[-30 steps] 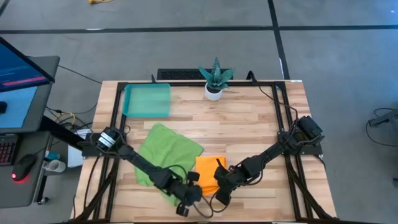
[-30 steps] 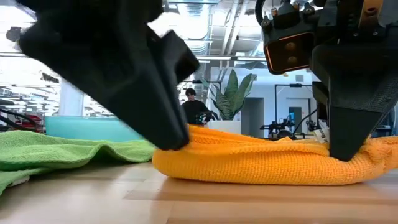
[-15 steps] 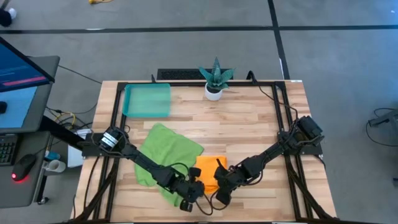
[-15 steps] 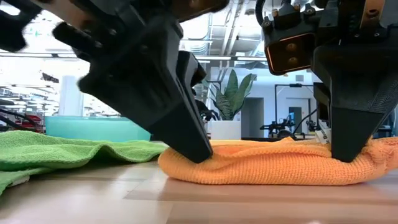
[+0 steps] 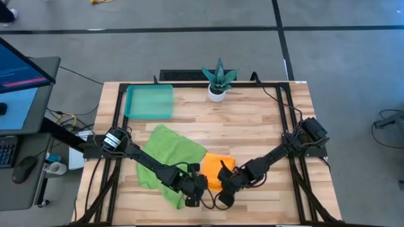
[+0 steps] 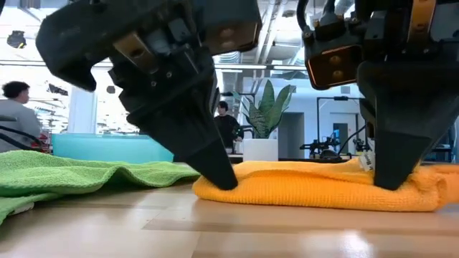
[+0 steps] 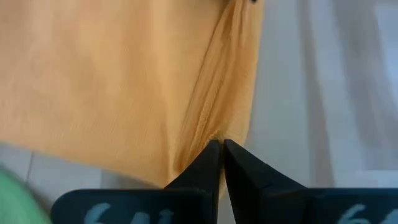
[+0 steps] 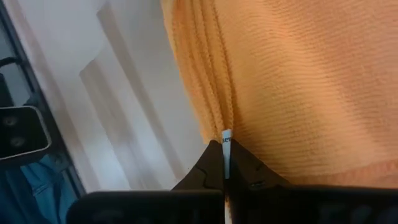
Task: Roll microfiber towels into tight, uniform cylinder then place into a basket
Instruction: Roll the yellow microfiber cloth
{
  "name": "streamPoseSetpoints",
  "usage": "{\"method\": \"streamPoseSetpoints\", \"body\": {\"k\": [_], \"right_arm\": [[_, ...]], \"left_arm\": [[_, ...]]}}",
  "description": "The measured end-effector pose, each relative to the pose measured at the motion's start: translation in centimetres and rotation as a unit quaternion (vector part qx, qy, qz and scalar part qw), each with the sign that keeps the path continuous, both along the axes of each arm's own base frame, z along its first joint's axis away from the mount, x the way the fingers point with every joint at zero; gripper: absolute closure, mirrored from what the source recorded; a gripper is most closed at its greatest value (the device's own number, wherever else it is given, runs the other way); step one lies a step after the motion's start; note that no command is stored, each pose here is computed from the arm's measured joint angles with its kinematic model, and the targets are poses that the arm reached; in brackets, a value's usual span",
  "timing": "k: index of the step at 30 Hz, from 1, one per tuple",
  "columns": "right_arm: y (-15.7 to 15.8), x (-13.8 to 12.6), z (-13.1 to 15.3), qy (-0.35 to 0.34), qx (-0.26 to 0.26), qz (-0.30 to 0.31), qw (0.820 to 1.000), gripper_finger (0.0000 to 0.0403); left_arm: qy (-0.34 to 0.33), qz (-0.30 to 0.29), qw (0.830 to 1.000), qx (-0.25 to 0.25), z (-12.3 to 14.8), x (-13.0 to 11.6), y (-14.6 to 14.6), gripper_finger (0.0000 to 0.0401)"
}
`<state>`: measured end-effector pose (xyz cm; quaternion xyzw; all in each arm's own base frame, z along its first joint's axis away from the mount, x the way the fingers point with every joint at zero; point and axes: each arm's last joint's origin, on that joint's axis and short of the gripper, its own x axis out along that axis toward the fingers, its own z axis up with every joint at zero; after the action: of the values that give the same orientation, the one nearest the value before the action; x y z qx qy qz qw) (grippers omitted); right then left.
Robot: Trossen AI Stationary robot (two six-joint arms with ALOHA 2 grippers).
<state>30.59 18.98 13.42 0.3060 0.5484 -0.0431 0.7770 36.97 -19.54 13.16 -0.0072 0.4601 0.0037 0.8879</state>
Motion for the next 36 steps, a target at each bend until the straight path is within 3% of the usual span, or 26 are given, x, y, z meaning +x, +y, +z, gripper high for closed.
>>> {"method": "streamPoseSetpoints", "body": {"k": [5, 12, 19, 36], "right_arm": [[0.0, -0.1, 0.0, 0.003, -0.002, 0.000, 1.000, 0.0386], [-0.1, -0.1, -0.1, 0.007, -0.002, 0.001, 1.000, 0.0389], [-0.1, -0.1, -0.1, 0.006, -0.002, 0.001, 1.000, 0.0390], [0.0, -0.1, -0.1, 0.006, -0.001, 0.001, 1.000, 0.0384]], "left_arm": [[-0.003, -0.018, 1.000, 0.013, 0.1, -0.1, -0.3, 0.0386], [-0.044, -0.059, 0.995, 0.069, 1.3, -1.1, -2.1, 0.0386], [-0.058, -0.118, 0.989, 0.063, 1.6, -1.5, -3.5, 0.0386], [0.001, -0.063, 0.996, 0.058, 0.8, 0.2, 1.3, 0.0386]]}}
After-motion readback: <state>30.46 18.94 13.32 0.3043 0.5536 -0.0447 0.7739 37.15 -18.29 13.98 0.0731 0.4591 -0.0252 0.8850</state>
